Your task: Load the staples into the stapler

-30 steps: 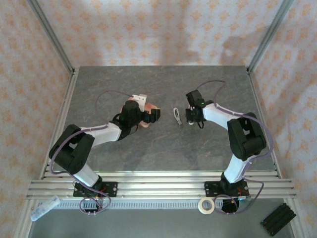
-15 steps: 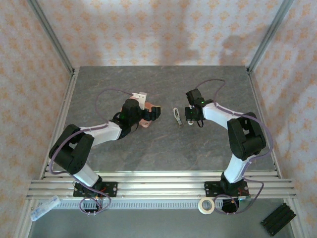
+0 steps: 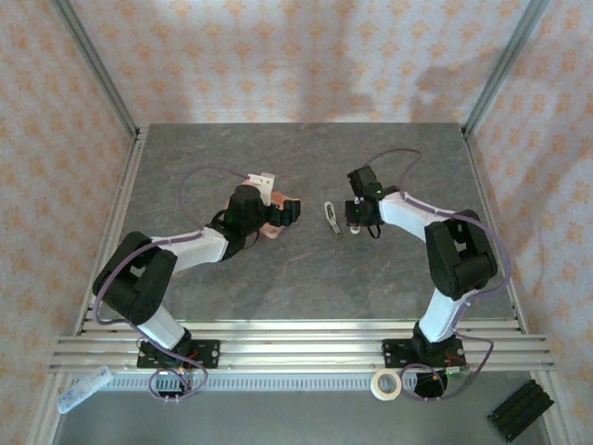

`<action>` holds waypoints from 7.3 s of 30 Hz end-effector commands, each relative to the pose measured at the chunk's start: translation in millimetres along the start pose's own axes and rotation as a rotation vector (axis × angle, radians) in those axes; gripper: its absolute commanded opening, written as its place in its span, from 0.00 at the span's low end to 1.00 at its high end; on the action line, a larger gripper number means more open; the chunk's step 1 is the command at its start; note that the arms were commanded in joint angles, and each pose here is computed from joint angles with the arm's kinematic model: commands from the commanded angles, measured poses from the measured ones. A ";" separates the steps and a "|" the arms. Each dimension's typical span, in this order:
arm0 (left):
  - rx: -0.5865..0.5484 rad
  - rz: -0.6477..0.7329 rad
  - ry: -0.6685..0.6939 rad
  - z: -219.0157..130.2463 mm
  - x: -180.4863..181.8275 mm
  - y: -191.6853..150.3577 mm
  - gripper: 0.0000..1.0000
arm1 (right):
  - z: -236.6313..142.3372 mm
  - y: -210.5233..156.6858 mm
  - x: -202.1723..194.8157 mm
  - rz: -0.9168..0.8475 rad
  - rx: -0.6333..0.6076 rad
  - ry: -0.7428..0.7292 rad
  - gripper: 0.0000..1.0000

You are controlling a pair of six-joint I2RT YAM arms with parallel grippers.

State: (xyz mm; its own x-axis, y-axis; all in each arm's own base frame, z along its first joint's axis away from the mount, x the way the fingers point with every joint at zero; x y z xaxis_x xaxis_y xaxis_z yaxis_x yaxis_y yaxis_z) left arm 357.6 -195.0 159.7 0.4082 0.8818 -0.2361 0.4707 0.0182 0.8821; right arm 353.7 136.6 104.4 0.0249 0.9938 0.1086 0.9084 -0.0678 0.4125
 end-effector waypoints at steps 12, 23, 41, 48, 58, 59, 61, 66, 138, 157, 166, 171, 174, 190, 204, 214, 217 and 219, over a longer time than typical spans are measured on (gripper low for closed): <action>-0.001 0.018 0.014 1.1 0.4 0.4 0.92 | 5.7 -17.9 -8.2 0.026 0.075 -0.037 0.12; 0.003 0.024 0.016 -0.1 0.6 -0.1 0.93 | -0.8 -24.0 -11.8 0.023 0.074 -0.068 0.12; 0.007 0.028 0.012 -3.3 -0.2 -0.9 0.92 | -13.1 -54.5 -16.5 -0.027 0.140 -0.149 0.12; 0.006 0.028 0.007 -3.2 -0.7 -0.5 0.92 | -19.2 -62.2 -16.6 -0.004 0.138 -0.126 0.13; 0.010 0.026 0.000 -1.4 -1.4 -1.3 0.92 | -23.8 -56.7 -14.4 0.004 0.123 -0.121 0.22; 0.008 0.025 0.001 -1.5 -1.1 -0.6 0.92 | -25.3 -55.6 -14.0 0.005 0.120 -0.118 0.22; 0.009 0.026 0.000 -1.1 -1.6 -0.6 0.92 | -28.6 -52.8 -13.3 0.008 0.109 -0.113 0.23; 0.008 0.026 -0.006 -0.4 -2.4 1.8 0.92 | -39.5 -46.7 -10.6 0.013 0.079 -0.092 0.26; 0.026 0.007 -0.081 16.8 -15.3 13.2 0.90 | -1.0 -62.8 -38.6 0.209 0.221 -0.034 0.14; 0.042 0.004 -0.084 23.1 -16.8 10.5 0.90 | -22.7 -44.4 -31.2 0.202 0.132 0.026 0.21; 0.050 0.011 -0.090 27.0 -18.9 11.9 0.90 | -0.6 -56.8 -34.2 0.204 0.195 -0.003 0.19; 0.055 0.017 -0.099 29.2 -21.1 14.9 0.90 | -5.4 -55.6 -33.9 0.203 0.174 0.009 0.18; 0.055 0.018 -0.105 31.0 -22.0 16.7 0.90 | -19.2 -47.5 -33.6 0.201 0.117 0.020 0.20; 0.063 0.055 -0.238 38.2 -77.4 36.5 0.89 | -84.3 -41.2 -20.5 0.307 -0.134 0.295 0.32; 0.194 0.073 -0.463 74.4 -139.7 46.3 0.88 | -89.0 -39.9 -28.0 0.427 -0.163 0.485 0.37; 0.333 0.119 -0.581 126.7 -164.5 21.0 0.86 | -77.9 -55.9 -74.0 0.633 -0.074 0.608 0.37; 0.383 0.196 -0.572 135.1 -171.0 14.9 0.86 | -78.9 -63.7 -77.4 0.641 -0.074 0.586 0.37; 0.397 0.216 -0.559 140.8 -170.6 12.4 0.86 | -78.7 -67.6 -79.7 0.647 -0.077 0.569 0.37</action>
State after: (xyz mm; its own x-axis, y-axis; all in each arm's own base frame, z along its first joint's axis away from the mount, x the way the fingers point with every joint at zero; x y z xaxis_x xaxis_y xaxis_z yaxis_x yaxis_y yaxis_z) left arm 411.8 -405.0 145.4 0.7693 0.5189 -0.3728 0.5793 -0.3204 0.7495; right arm 262.7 55.3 134.7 0.3063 0.5764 0.7576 0.7562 -0.6307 0.1741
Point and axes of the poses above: each hand's point on the last joint's axis, 136 mm out from that joint toward the fingers, its own z axis out along the fingers, its own x axis along the line the jaws close on, y = z × x, the point moved 6 cm from there along -z, back along the fingers, and after that the axes turned 4 degrees about z, right-handed, at the moved point
